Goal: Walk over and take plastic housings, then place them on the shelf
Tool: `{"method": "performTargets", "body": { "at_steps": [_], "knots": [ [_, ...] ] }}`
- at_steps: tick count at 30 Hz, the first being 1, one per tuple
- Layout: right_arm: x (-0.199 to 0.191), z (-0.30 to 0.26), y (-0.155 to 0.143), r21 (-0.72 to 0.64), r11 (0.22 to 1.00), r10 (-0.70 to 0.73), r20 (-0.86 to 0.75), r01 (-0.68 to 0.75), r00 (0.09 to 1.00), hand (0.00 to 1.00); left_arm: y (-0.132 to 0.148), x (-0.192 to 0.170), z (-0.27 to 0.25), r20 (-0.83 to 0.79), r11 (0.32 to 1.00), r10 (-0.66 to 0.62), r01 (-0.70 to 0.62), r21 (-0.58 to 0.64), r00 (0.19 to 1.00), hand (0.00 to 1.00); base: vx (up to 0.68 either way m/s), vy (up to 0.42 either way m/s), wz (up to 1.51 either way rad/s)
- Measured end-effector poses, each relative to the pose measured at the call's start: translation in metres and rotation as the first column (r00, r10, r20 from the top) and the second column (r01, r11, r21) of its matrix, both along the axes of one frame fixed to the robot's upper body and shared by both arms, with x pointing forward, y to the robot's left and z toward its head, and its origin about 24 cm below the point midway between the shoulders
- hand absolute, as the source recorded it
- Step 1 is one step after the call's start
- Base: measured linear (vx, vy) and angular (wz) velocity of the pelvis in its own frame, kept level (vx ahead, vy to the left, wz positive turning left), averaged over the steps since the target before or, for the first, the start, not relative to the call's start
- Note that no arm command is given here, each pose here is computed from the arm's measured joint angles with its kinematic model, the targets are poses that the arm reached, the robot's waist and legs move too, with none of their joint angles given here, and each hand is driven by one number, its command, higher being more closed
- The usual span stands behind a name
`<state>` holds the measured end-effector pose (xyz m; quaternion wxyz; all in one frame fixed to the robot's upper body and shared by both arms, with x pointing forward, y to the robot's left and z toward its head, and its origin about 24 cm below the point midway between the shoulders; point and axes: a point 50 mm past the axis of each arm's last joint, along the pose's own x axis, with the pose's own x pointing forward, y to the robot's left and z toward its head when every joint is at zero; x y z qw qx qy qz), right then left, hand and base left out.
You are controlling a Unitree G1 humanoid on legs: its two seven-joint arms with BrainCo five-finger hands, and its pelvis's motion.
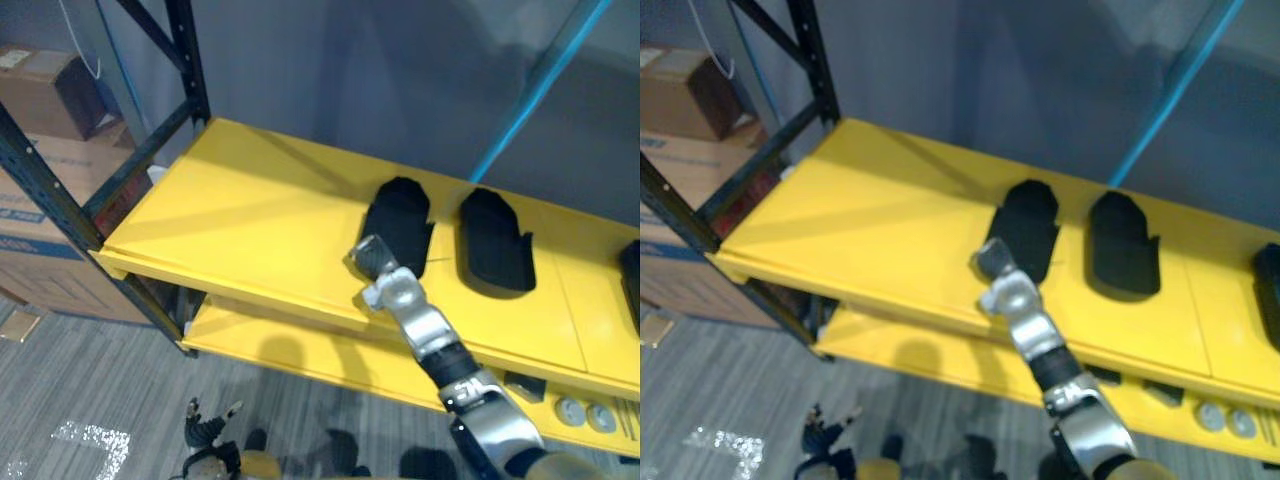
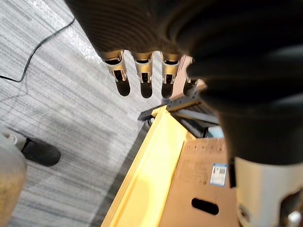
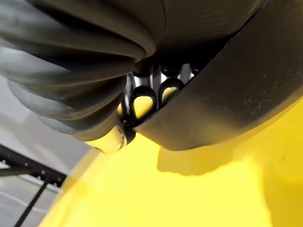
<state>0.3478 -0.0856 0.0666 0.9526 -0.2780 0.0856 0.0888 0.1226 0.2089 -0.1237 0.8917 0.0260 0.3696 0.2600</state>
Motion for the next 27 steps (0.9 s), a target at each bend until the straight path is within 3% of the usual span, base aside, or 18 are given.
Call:
{"method": "performTargets", "body": {
  "at_steps": [6,12,27],
  "knots": [
    [0.005,-0.001,0.005,-0.082,0.995,0.053,0.018,-0.051,0.998,1.0,0.013,-0.011,-0.01,-0.107,0.999,0.01,-0.015,-0.046,0.994,0.0,0.0,0.0,0.0],
    [0.012,0.004,0.007,-0.105,0.993,0.059,0.033,-0.056,0.998,1.0,0.023,-0.048,-0.025,-0.282,0.996,0.004,-0.028,-0.082,0.959,0.0,0.03,0.002,0.06],
    [0.021,0.012,0.011,-0.113,0.993,0.046,0.041,-0.041,0.998,1.0,0.018,-0.054,-0.028,-0.289,0.992,-0.028,-0.01,-0.128,0.957,0.0,0.0,-0.001,0.02]
  ]
}}
